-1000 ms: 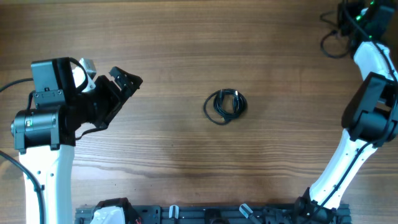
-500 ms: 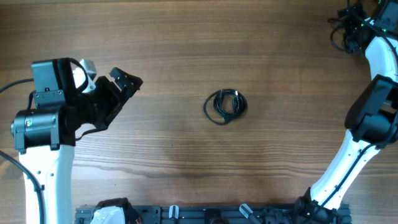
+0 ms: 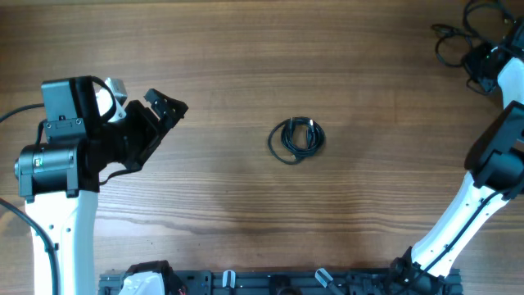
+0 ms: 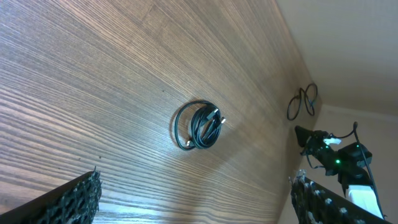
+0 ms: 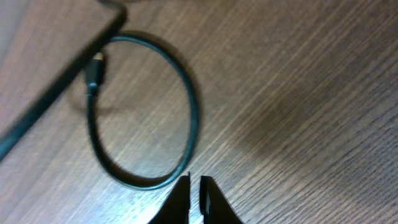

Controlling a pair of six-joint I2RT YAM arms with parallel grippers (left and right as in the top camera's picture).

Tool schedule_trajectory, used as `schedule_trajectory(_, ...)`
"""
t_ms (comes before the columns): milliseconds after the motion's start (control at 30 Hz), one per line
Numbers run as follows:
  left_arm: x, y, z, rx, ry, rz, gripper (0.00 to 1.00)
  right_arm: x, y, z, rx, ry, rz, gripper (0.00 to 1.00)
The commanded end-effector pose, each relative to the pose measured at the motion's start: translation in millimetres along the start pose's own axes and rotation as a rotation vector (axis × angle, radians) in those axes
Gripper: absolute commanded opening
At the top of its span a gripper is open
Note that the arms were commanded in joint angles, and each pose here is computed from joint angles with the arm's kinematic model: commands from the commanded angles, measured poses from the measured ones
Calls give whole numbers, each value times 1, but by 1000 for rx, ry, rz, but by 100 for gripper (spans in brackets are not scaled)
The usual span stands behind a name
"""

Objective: Untangle cables
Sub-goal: 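Carry the separated cable with the right gripper to the upper right table corner, then release the cable and move the right gripper back to the remaining coil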

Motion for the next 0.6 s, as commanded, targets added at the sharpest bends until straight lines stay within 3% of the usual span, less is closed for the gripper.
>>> schedule_trajectory(0,0,-1,0,-3,-14,6,100,-12,-8,0,-35,15,-92,5)
schedule_trajectory(267,0,-1,0,-3,-14,6,100,-9,-48,-19,-48,-13,-47,5)
schedule_trajectory(433,0,-1,0,-3,-14,6,100,10,-71,-36,10,-80,98,5)
schedule_trajectory(567,0,-1,0,-3,-14,6,100,43,-82,-62,53,30,189,4)
Point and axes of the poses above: each gripper's point midway between its finger pads, its own y axis back along the fingers, its own x axis along the line the jaws close on, z = x × y, the point moved 8 cm from there along y, back along the fingers, and after that the axes turned 3 degrees about -y, right-handed, at the moved point
